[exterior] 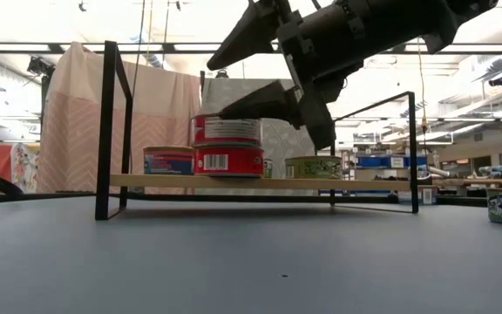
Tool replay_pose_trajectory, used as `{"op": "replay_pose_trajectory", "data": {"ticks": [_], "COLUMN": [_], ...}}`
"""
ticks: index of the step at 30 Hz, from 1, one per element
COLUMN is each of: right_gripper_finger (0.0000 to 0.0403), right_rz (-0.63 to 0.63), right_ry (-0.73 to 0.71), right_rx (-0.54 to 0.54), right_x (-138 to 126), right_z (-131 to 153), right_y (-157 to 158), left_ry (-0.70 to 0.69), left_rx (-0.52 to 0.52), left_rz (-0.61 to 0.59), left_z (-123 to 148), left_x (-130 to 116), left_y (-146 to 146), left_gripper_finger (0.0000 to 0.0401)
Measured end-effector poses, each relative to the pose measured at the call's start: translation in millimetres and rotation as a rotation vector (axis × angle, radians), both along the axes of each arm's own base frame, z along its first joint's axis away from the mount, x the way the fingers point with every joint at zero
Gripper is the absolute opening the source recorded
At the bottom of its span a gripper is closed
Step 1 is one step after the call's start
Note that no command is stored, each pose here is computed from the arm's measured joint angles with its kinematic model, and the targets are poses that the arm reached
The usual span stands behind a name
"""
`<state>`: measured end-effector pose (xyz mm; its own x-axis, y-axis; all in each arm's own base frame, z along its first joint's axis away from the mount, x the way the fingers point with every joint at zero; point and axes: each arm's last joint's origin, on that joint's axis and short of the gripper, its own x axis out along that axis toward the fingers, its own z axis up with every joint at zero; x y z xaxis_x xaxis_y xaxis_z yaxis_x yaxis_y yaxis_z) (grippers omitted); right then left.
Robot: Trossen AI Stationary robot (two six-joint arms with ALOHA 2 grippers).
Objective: Stack canned seafood by type on shelf
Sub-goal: Stack the red tuna can on top of the red tuna can on the shelf, then put the blue/pink tuna can on the shelf
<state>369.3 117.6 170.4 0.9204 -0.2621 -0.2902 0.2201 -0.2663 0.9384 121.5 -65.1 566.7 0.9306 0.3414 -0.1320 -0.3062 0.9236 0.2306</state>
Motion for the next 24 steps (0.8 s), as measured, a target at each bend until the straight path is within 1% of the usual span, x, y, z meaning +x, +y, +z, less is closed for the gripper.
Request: {"op": "replay_pose_trajectory", "data": {"ticks": [3, 5, 13, 17, 19, 22, 24], "right_gripper_finger": [0.0302, 0.0302, 0.0302, 0.0302, 0.0301, 0.0289, 0.0277], "right_rz": [0.016, 0.015, -0.022, 0.022, 0.085, 0.224, 0.280], "right_ry": [-0.013, -0.015, -0.018, -0.040, -0.068, -0.108, -0.121], "right_rx": [0.040, 0.047, 0.026, 0.006, -0.065, -0.275, -0.422], "right_x": [0, 0, 1, 2, 2, -2, -9], "right_z": [1, 1, 1, 4, 12, 37, 59], "right_y": [1, 2, -2, 0, 2, 4, 2], "left_ry": [0.001, 0.001, 0.001, 0.001, 0.001, 0.011, 0.024], "left_rx": [0.000, 0.000, 0.000, 0.000, 0.000, 0.007, 0.028], "left_rz": [0.000, 0.000, 0.000, 0.000, 0.000, -0.035, -0.071], "left_z": [0, 0, 0, 0, 0, 0, 0], "left_x": [0, 0, 0, 0, 0, 0, 0], "left_y": [0, 0, 0, 0, 0, -1, -2], "left_gripper_finger": [0.0006, 0.0006, 0.0006, 0.0006, 0.0006, 0.0006, 0.0006]}}
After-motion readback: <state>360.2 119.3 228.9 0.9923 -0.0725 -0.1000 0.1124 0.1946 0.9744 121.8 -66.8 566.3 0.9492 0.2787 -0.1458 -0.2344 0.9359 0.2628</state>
